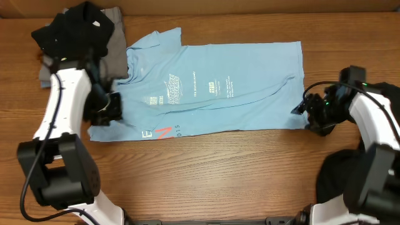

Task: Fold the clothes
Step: 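Move both grippers to the folded shirt's left and right edges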

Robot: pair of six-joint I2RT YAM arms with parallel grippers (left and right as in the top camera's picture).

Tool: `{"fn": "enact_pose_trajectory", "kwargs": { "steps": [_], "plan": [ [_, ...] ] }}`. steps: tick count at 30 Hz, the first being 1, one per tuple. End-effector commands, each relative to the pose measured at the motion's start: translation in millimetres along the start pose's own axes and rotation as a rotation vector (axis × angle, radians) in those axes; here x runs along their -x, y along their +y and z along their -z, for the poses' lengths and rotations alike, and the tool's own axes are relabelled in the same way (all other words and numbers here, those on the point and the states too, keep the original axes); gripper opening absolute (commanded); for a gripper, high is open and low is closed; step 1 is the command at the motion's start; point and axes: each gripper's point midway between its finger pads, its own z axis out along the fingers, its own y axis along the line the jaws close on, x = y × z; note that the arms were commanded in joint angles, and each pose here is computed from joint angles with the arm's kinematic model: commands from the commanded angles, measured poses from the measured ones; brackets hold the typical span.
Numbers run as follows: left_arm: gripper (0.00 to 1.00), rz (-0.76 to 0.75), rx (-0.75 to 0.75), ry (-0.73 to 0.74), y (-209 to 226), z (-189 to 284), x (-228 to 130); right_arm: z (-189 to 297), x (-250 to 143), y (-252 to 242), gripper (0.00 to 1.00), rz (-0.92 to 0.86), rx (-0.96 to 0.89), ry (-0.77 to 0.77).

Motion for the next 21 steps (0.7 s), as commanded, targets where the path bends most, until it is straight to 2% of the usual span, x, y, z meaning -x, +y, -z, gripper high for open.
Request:
{"fn": "enact_pose_trajectory", "kwargs": {
  "steps": [1,4,8,13,14,16,18,19,20,21],
  "plan": [
    [0.44,0.113,0.009,0.033,31,-11,-9,-28,7,-20,0.64,-0.075,-0.070,0.021],
    [0.46,0.154,-0.014,0.028,45,-22,-10,-38,18,-24,0.49,-0.066,-0.084,-0.005],
    [0.45,0.144,-0.096,0.010,38,-41,-8,-36,27,-38,0.46,-0.074,-0.166,-0.055],
    [0.47,0.134,-0.092,-0.017,38,-70,-7,-35,26,-43,0.41,-0.083,-0.193,-0.060],
    [0.45,0.133,-0.089,-0.020,38,-75,-8,-35,26,-44,0.38,-0.083,-0.193,-0.060],
    [0.38,0.132,-0.083,-0.024,40,-83,-10,-35,28,-43,0.33,-0.081,-0.191,-0.066],
    [0.26,0.134,-0.078,-0.029,41,-89,-11,-35,31,-45,0.26,-0.080,-0.204,-0.081],
    [0.17,0.136,-0.067,-0.029,43,-91,-11,-34,33,-49,0.21,-0.088,-0.226,-0.094],
    [0.05,0.136,-0.048,-0.028,47,-92,-12,-32,34,-56,0.14,-0.109,-0.268,-0.113],
    [0.04,0.143,-0.035,-0.027,49,-92,-13,-32,34,-58,0.09,-0.110,-0.274,-0.113]
  ]
}}
